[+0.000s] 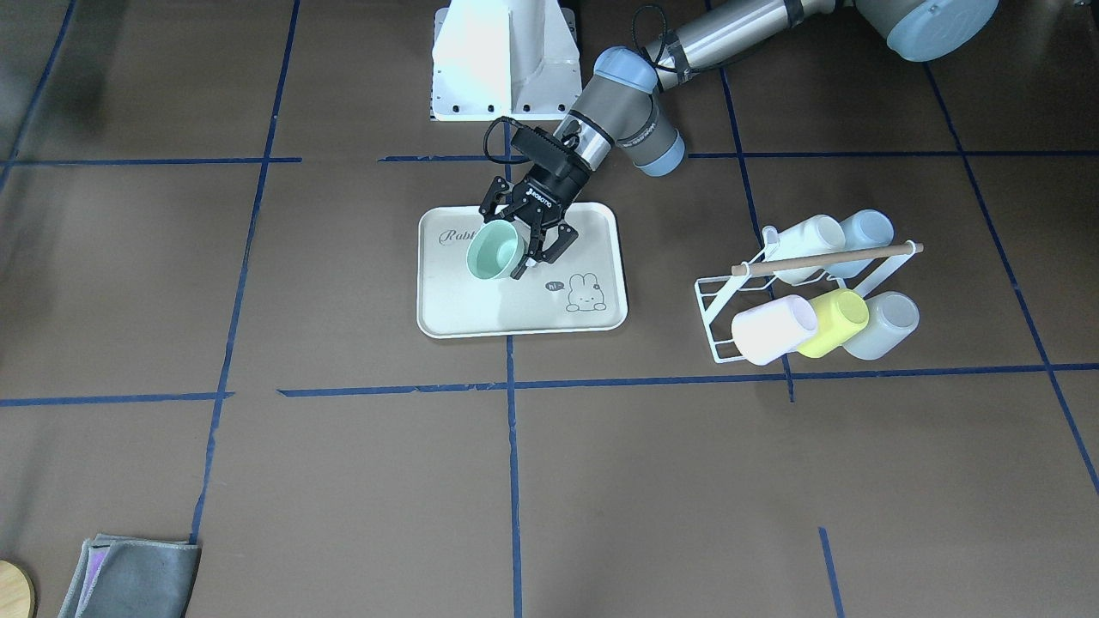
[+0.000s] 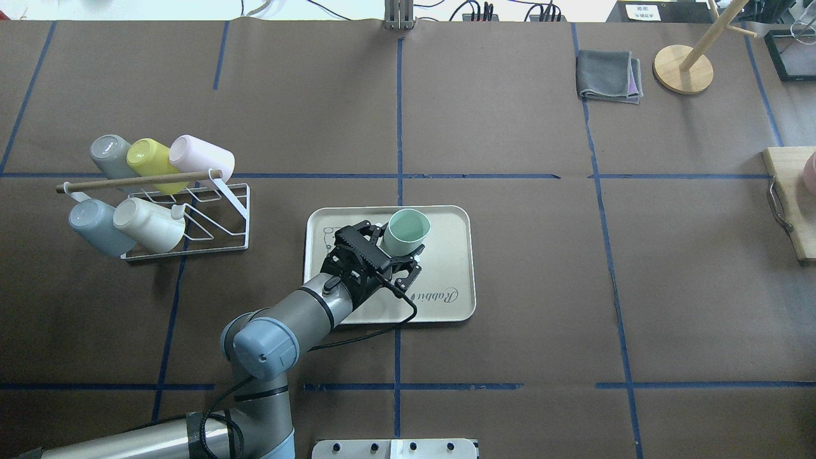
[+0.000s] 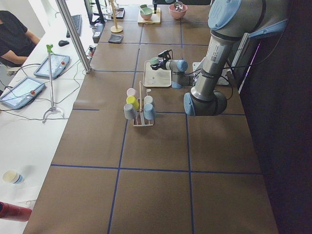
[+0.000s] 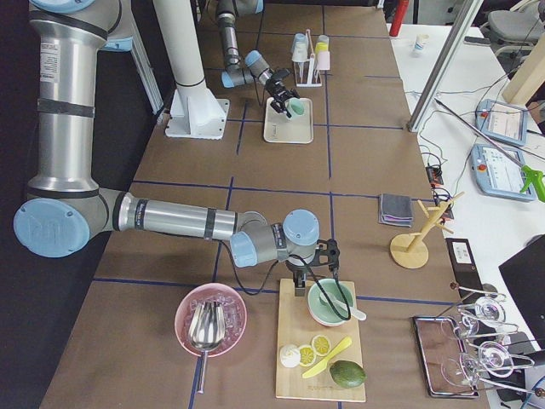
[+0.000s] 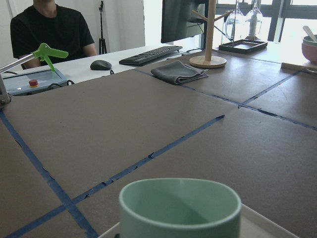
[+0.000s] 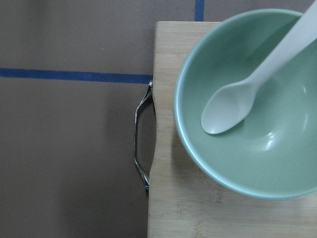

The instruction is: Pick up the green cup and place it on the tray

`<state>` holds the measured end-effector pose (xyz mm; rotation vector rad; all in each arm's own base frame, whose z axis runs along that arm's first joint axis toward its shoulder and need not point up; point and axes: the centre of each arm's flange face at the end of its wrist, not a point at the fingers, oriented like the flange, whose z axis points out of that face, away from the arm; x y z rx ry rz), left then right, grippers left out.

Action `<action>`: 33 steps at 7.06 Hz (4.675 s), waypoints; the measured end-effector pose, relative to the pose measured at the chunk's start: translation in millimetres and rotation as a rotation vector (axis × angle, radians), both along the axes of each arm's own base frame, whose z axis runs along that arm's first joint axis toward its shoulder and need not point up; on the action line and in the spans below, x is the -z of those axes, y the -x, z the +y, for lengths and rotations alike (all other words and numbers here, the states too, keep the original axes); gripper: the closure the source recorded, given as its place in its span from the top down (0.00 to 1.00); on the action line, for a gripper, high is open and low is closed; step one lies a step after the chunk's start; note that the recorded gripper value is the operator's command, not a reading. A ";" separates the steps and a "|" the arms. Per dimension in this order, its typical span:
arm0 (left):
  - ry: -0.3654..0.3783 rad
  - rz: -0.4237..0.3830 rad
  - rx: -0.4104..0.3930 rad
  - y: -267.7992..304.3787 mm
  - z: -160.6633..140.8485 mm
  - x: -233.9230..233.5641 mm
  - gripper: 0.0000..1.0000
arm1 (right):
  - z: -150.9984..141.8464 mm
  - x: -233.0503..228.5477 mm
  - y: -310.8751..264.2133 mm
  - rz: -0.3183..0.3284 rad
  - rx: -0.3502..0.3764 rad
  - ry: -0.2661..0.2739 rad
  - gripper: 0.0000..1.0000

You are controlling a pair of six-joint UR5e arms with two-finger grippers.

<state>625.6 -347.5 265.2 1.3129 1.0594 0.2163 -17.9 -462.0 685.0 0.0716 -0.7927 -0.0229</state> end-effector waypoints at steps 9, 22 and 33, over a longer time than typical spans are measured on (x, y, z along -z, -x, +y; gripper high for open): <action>-0.055 -0.021 0.024 13.1 -13.3 13.0 1.00 | -1.4 -0.3 0.6 0.002 0.001 0.005 1.00; 0.742 -0.202 -0.314 571.7 -236.1 -151.0 0.99 | -10.2 8.7 3.4 -0.017 0.006 -0.021 1.00; 1.226 -0.514 -0.378 691.4 -128.1 -420.0 1.00 | -5.4 16.7 -9.0 -0.127 -0.006 0.008 1.00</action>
